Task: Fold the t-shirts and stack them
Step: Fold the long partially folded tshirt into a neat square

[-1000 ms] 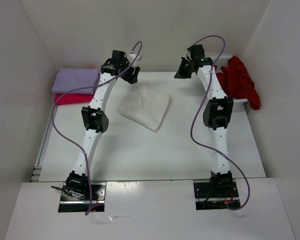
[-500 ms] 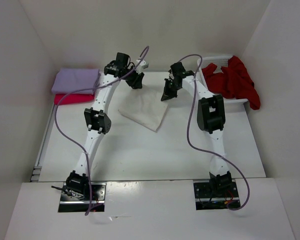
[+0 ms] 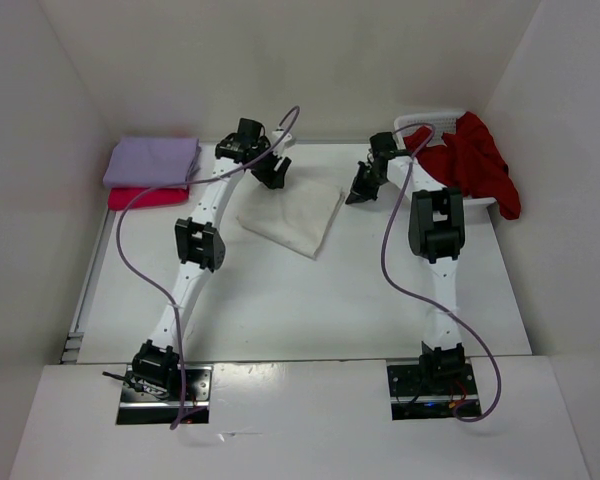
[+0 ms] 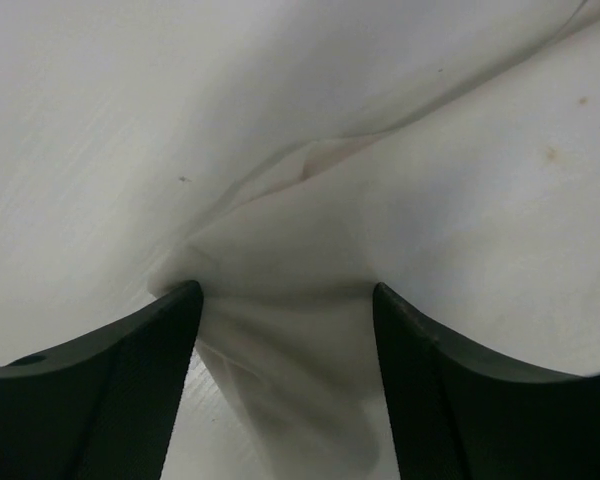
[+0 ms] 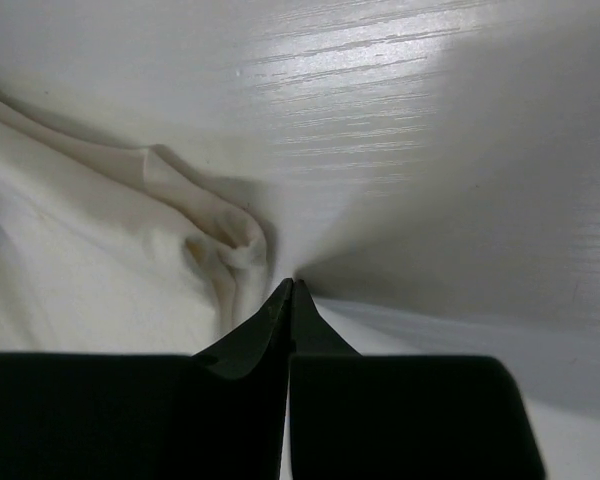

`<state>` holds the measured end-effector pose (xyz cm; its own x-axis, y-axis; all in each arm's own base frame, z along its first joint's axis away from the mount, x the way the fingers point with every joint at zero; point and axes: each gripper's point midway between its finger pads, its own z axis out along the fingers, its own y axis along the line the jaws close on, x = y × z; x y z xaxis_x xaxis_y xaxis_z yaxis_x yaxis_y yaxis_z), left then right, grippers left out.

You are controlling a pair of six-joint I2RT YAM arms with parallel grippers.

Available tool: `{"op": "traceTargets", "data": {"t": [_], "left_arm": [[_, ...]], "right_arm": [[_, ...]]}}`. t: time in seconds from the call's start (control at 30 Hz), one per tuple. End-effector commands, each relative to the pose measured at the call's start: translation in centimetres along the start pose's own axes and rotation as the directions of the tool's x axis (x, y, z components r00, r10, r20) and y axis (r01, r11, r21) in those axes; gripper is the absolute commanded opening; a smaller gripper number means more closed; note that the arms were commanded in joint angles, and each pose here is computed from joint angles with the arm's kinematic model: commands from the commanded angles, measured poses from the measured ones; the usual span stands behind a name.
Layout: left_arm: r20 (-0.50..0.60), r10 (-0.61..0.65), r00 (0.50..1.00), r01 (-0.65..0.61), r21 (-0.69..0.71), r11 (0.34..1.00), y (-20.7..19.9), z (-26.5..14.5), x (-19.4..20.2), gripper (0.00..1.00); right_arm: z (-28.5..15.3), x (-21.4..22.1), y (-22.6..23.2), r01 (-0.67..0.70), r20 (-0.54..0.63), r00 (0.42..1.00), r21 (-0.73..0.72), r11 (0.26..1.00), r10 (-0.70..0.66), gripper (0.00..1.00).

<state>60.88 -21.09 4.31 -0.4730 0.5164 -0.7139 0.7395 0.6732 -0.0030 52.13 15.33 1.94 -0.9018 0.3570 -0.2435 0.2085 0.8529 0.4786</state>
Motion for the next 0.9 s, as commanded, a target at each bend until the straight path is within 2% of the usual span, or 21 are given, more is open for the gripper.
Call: {"op": "traceTargets", "data": {"t": [0.0, 0.07, 0.1, 0.13, 0.17, 0.2, 0.33, 0.43, 0.53, 0.73, 0.87], "left_arm": [[0.109, 0.008, 0.994, -0.003, -0.038, 0.999, 0.4, -5.8, -5.7, 0.78], [0.148, 0.033, 0.988, -0.031, -0.015, 0.999, -0.8, -9.1, -8.1, 0.82], [0.151, 0.02, 0.988, -0.024, 0.022, 0.999, -1.4, -10.2, -8.2, 0.86], [0.155, 0.025, 0.988, -0.03, 0.029, 0.999, -1.4, -11.3, -8.3, 0.95], [0.167, 0.039, 0.985, -0.045, 0.03, 0.999, -1.4, -12.8, -8.9, 0.98], [0.149, 0.031, 0.988, -0.041, 0.066, 0.997, -2.3, -13.4, -8.5, 1.0], [0.073, 0.014, 0.997, -0.022, 0.111, 0.994, -2.3, -14.8, -5.8, 1.0], [-0.044, -0.049, 0.998, 0.055, 0.163, 0.985, -1.5, -13.0, -1.2, 1.0], [-0.078, -0.161, 0.984, 0.175, 0.23, 0.957, -0.1, -11.5, 2.5, 1.0], [-0.059, -0.149, 0.987, 0.16, 0.325, 0.932, -2.2, -11.5, 1.9, 1.0], [-0.17, -0.2, 0.965, 0.242, 0.277, 0.93, -1.9, -8.8, 5.3, 1.0]], "right_arm": [[-3.7, -2.6, 3.1, 0.09, 0.112, 0.99, -0.025, 0.996, -0.087, 0.0], [-4.6, -2.3, 3.2, 0.099, 0.103, 0.99, -0.02, 0.995, -0.096, 0.0], [-6.1, -2.9, 4.0, 0.11, 0.138, 0.985, -0.025, 0.994, -0.105, 0.0], [-6.8, -2.6, 4.0, 0.121, 0.136, 0.984, -0.022, 0.992, -0.117, 0.0], [-7.0, -2.1, 3.5, 0.115, 0.129, 0.985, -0.008, 0.993, -0.113, 0.0], [-8.6, -2.2, 4.2, 0.124, 0.152, 0.981, -0.019, 0.992, -0.12, 0.01], [-10.6, -0.1, 3.5, 0.127, 0.142, 0.982, -0.003, 0.992, -0.125, 0.07], [-12.2, 0.9, 3.3, 0.136, 0.151, 0.979, 0.004, 0.991, -0.135, 0.08], [-13.4, 1.8, 3.2, 0.137, 0.154, 0.979, 0.003, 0.991, -0.136, 0.09], [-14.7, 3.2, 2.7, 0.135, 0.155, 0.979, 0.012, 0.991, -0.135, 0.09], [-15.7, 3.7, 2.6, 0.128, 0.17, 0.977, 0.014, 0.992, -0.129, 0.09]]}}
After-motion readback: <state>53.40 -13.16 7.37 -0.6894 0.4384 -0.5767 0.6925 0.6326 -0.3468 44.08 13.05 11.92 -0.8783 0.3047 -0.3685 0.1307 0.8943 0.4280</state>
